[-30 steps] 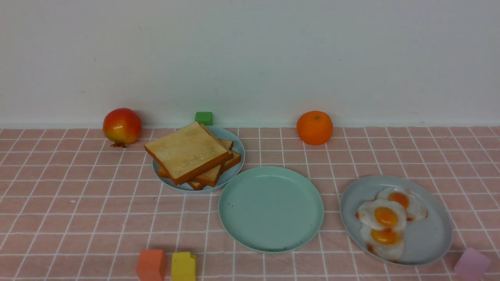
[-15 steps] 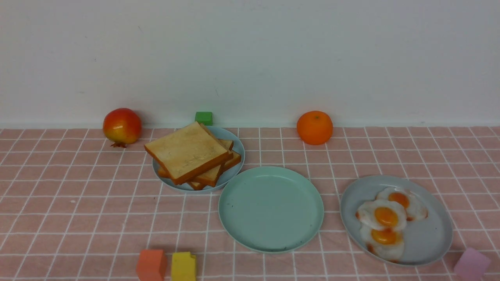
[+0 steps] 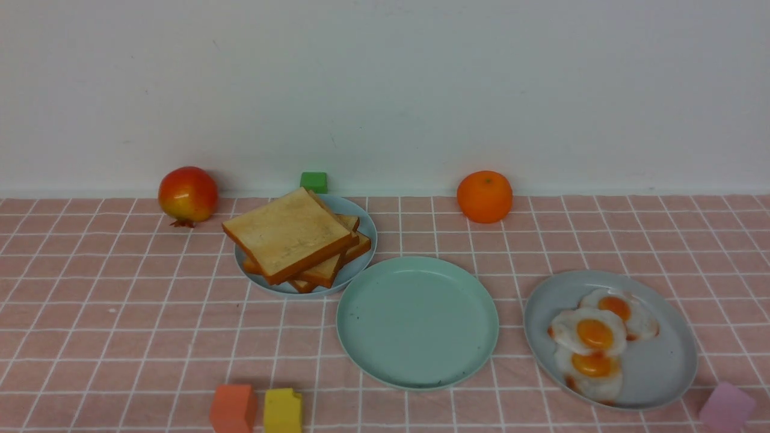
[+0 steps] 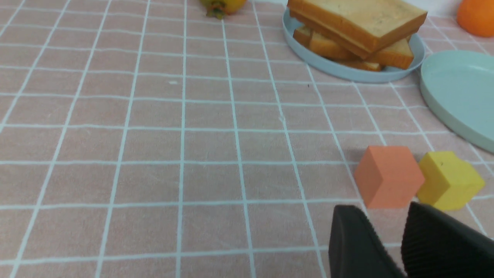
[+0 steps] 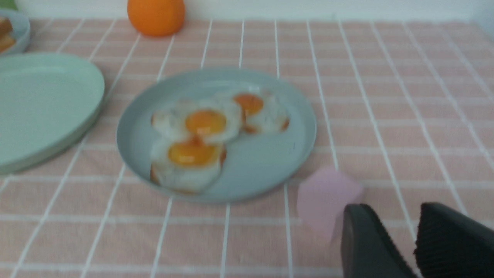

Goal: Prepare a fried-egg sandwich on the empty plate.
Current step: Use the left arm to grab a slice of bread

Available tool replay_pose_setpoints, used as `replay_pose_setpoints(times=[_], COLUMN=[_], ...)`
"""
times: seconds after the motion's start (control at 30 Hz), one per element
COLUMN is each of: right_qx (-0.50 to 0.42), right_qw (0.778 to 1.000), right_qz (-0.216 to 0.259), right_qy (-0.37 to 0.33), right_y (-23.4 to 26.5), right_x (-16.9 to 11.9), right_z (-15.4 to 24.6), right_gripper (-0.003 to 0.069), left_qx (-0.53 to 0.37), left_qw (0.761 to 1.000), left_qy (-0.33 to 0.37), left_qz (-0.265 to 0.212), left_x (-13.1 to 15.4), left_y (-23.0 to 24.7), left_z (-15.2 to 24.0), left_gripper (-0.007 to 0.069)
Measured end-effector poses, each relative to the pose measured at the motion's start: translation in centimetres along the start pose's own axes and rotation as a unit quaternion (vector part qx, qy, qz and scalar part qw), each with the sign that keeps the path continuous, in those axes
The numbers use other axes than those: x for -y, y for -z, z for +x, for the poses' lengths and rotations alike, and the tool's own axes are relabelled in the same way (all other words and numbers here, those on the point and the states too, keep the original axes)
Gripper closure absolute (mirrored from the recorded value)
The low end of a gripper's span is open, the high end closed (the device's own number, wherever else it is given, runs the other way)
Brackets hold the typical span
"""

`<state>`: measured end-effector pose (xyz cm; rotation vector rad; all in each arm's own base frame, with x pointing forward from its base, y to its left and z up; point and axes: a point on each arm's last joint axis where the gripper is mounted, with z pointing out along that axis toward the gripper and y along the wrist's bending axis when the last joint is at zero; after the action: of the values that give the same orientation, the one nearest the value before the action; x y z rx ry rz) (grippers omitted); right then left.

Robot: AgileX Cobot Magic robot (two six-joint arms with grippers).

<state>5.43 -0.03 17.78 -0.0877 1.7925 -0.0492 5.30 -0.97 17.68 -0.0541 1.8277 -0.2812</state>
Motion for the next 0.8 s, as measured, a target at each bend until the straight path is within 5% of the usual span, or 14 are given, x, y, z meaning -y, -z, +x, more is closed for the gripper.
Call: replay_pose_setpoints(times=[0.57,0.67,0.8], right_qx=[0.175,0.23,0.354], right_qw=[0.985,0.973,0.929], right_qz=[-0.005,-0.014,-0.049], right_qy=[-0.004,-0.032,-0.101], right_y=[0.6,1.0,2.4], right_x=[-0.1,-0.1,-0.2], right_z=[-3.1,-4.1,-6.1], right_gripper=[0.0419,0.0419,0.0419], left_qx=[0.104,0.124,0.221], left_qw=[0.993,0.991,0.963], left_qy=[0.038,0.044,0.143], left_qz=[0.026,0.03,0.058], left_x=[0.4,0.4,0.4], left_y=[0.2,0.2,0.9], left_z=[-1.8,-2.1,-3.9], left_gripper=[0.0385,0.0385,0.0385])
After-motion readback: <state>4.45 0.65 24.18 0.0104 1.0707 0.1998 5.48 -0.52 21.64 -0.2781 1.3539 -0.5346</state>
